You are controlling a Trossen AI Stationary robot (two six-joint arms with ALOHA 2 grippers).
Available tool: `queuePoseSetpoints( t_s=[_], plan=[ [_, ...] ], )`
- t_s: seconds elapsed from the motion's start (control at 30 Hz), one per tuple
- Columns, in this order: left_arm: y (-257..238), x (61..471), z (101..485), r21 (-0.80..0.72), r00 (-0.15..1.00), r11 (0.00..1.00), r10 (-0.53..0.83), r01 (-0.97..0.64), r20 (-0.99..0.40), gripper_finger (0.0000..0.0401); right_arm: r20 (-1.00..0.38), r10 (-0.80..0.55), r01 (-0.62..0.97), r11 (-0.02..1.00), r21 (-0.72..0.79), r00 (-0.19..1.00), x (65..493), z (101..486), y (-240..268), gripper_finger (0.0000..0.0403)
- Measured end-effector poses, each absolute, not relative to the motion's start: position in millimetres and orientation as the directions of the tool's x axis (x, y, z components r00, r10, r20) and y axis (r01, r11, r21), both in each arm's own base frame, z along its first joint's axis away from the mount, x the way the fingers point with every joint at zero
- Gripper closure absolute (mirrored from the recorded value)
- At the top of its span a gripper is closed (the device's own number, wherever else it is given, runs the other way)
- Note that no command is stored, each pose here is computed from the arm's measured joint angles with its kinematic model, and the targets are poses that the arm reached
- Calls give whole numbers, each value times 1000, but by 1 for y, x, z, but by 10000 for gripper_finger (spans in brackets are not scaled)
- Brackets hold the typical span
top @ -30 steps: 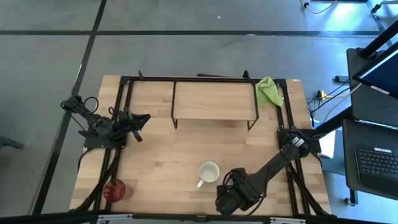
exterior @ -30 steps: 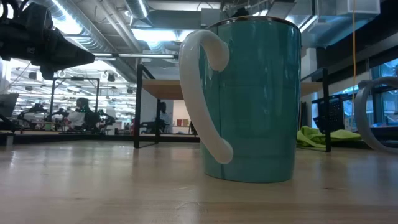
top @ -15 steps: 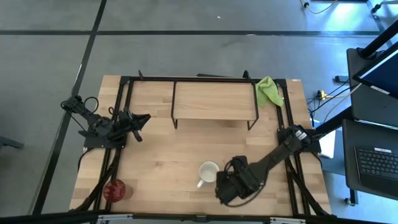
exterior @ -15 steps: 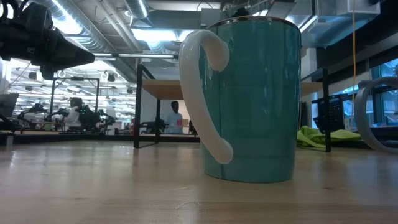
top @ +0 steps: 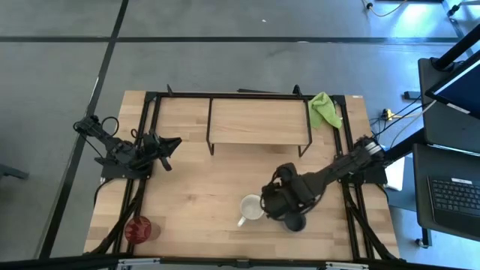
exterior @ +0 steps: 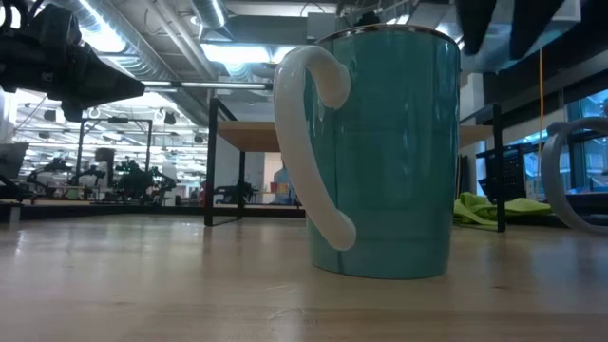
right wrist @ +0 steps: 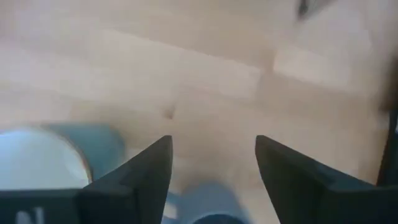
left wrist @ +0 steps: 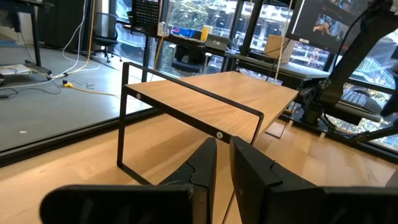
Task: Stack small to large cups/mugs on shelf
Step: Put the blue mug on the shelf
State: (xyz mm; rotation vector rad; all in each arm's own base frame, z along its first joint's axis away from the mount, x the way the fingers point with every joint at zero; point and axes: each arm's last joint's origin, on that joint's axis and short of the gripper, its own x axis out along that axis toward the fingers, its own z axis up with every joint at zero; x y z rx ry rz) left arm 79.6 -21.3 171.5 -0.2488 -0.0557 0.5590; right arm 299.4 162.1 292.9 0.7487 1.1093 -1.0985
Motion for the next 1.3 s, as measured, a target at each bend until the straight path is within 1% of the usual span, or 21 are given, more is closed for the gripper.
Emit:
queuePoseSetpoints(
  t_s=[0.07,0.17,0.23,0.33,0.43,0.5,0.6,0.7,0.8,0.93,1.07,1.23,1.3],
  plan=[
    [-21,80,172,-249,847,819,531,-518,-15,360,-957,-287,894,437,-98,36,290,293,161,171],
    [-21,80,172,-249,847,818,531,-518,-15,360,-979,-194,796,584,-162,-57,277,287,159,171],
    [-21,80,172,-249,847,819,531,-518,-15,360,-984,-147,745,643,-175,-104,266,286,157,171],
    [-21,80,172,-249,847,819,531,-518,-15,360,-985,-95,704,689,-171,-146,250,286,157,171],
    [-21,80,172,-249,847,819,531,-518,-15,360,-989,-78,652,745,-141,-125,240,292,159,171],
    [-21,80,172,-249,847,818,531,-518,-15,360,-992,-80,589,799,-120,-93,239,294,162,171],
    [-21,80,172,-249,847,818,531,-518,-15,360,-997,-64,443,893,-81,-52,240,294,167,171],
    [-21,80,172,-249,847,819,531,-518,-15,360,-1000,-28,246,969,-28,-3,244,291,177,171],
    [-21,80,172,-249,847,818,532,-518,-15,360,-1000,-16,73,997,-16,-6,243,288,183,171],
    [-21,80,172,-249,847,818,531,-518,-15,360,-1000,-9,-22,1000,-10,15,244,280,187,171],
    [-21,80,172,-249,847,819,531,-518,-15,360,-996,61,-39,998,59,69,250,264,193,171],
    [-21,80,172,-249,847,818,531,-518,-15,360,-993,-7,-1,1000,-7,120,254,262,188,171],
    [-21,80,172,-249,847,818,531,-518,-15,360,-988,7,-2,1000,7,151,258,263,188,171]
  ],
)
